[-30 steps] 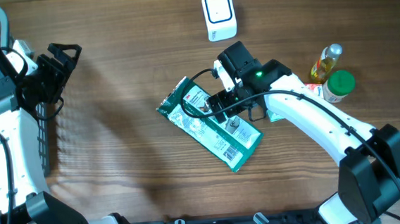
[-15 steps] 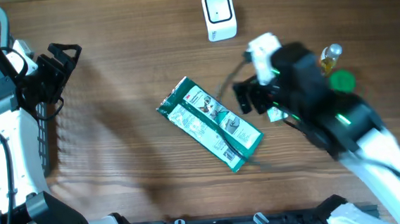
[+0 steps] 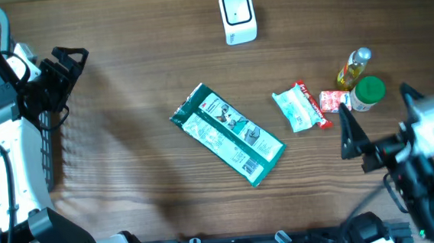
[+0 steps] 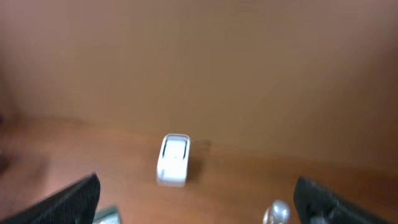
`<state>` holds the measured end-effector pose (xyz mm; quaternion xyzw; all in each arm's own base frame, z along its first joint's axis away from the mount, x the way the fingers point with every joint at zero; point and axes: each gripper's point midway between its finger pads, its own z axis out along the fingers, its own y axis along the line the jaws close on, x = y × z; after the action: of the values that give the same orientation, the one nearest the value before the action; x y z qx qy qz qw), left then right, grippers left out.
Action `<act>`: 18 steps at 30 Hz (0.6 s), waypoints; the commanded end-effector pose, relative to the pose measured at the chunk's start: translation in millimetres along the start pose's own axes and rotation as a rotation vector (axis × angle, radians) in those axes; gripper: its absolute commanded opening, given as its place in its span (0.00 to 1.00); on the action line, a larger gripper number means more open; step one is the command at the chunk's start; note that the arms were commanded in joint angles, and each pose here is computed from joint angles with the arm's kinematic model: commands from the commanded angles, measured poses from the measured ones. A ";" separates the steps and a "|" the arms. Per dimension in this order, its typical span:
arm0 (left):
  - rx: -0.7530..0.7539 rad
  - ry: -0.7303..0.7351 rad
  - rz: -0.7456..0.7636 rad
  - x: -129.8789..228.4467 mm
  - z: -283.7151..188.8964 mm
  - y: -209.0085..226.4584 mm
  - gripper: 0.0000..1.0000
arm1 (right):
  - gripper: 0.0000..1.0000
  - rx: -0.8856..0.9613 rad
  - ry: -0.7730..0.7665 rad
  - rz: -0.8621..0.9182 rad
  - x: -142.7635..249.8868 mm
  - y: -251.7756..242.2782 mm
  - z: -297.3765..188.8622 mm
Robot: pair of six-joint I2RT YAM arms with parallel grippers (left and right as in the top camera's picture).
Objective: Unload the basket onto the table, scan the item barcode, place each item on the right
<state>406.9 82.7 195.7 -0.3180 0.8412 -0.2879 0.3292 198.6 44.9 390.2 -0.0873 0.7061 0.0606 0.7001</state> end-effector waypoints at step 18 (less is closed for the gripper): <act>0.000 -0.018 0.010 -4.8 -4.0 -1.3 1.00 | 1.00 0.049 -0.282 -0.017 149.3 -6.8 35.8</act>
<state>406.9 83.0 195.6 -0.3184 0.8413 -0.2870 0.3293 235.4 39.1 241.3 -0.0561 0.6030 0.0460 0.7944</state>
